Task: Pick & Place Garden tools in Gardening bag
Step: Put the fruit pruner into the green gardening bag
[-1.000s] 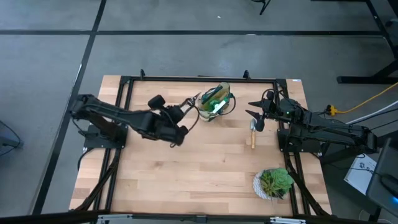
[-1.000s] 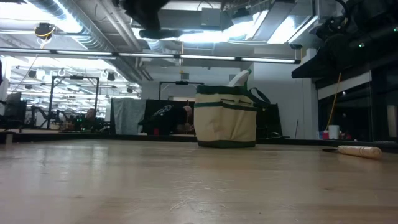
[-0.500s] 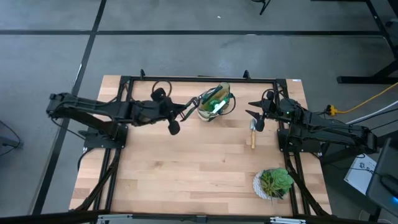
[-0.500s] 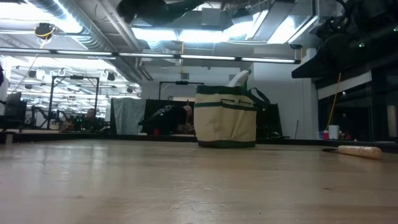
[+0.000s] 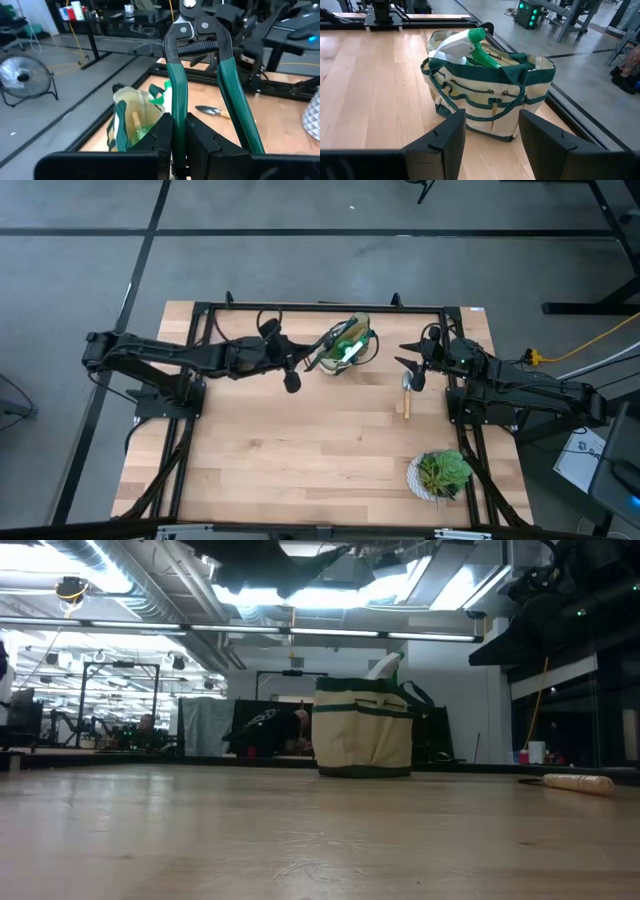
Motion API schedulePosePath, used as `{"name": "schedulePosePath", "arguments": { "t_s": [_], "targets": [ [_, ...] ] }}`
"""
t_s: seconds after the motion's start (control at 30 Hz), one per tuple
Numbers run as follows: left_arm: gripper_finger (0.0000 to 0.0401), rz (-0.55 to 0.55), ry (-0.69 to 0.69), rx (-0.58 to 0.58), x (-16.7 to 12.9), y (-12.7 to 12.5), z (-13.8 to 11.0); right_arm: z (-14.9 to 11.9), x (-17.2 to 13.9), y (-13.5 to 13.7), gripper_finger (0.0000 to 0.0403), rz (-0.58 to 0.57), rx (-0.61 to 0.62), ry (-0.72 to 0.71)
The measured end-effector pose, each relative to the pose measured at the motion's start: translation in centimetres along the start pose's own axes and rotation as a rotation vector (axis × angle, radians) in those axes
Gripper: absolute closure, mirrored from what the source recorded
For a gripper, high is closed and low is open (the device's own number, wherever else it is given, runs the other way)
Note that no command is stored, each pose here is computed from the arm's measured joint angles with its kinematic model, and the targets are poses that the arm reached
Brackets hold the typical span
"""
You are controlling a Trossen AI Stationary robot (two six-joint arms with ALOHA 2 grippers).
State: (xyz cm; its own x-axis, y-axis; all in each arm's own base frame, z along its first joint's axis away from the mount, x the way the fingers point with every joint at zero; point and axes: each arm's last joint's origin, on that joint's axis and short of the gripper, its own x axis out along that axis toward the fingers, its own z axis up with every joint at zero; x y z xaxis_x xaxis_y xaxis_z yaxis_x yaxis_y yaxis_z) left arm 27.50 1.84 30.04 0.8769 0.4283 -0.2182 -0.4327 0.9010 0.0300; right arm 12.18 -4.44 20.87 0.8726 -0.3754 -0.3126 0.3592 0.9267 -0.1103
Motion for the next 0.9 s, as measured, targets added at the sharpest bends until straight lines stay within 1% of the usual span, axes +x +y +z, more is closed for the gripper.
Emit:
{"name": "schedulePosePath", "arguments": {
  "t_s": [0.2, 0.4, 0.57, 0.73, 0.9],
  "targets": [
    [0.0377, 0.016, -0.052, 0.021, 2.2, -0.3, -0.6, 0.0, 0.0, 0.0, 0.0217, 0.001, 0.000, 0.000],
    [0.0377, -0.009, -0.088, 0.007, 3.9, -1.1, -1.3, 0.0, 0.0, 0.0, 0.0217, 0.000, 0.000, 0.000],
    [0.0377, -0.035, -0.137, -0.061, 3.8, -1.9, -1.0, 0.0, 0.0, 0.0, 0.0217, 0.000, 0.000, 0.000],
    [0.0377, -0.084, -0.140, -0.115, 3.2, -3.1, -1.0, 0.0, 0.0, 0.0, 0.0217, 0.000, 0.000, 0.000],
    [0.0377, -0.136, -0.138, -0.121, 2.4, -4.8, -1.2, 0.0, 0.0, 0.0, 0.0217, 0.000, 0.000, 0.000]
  ]
}}
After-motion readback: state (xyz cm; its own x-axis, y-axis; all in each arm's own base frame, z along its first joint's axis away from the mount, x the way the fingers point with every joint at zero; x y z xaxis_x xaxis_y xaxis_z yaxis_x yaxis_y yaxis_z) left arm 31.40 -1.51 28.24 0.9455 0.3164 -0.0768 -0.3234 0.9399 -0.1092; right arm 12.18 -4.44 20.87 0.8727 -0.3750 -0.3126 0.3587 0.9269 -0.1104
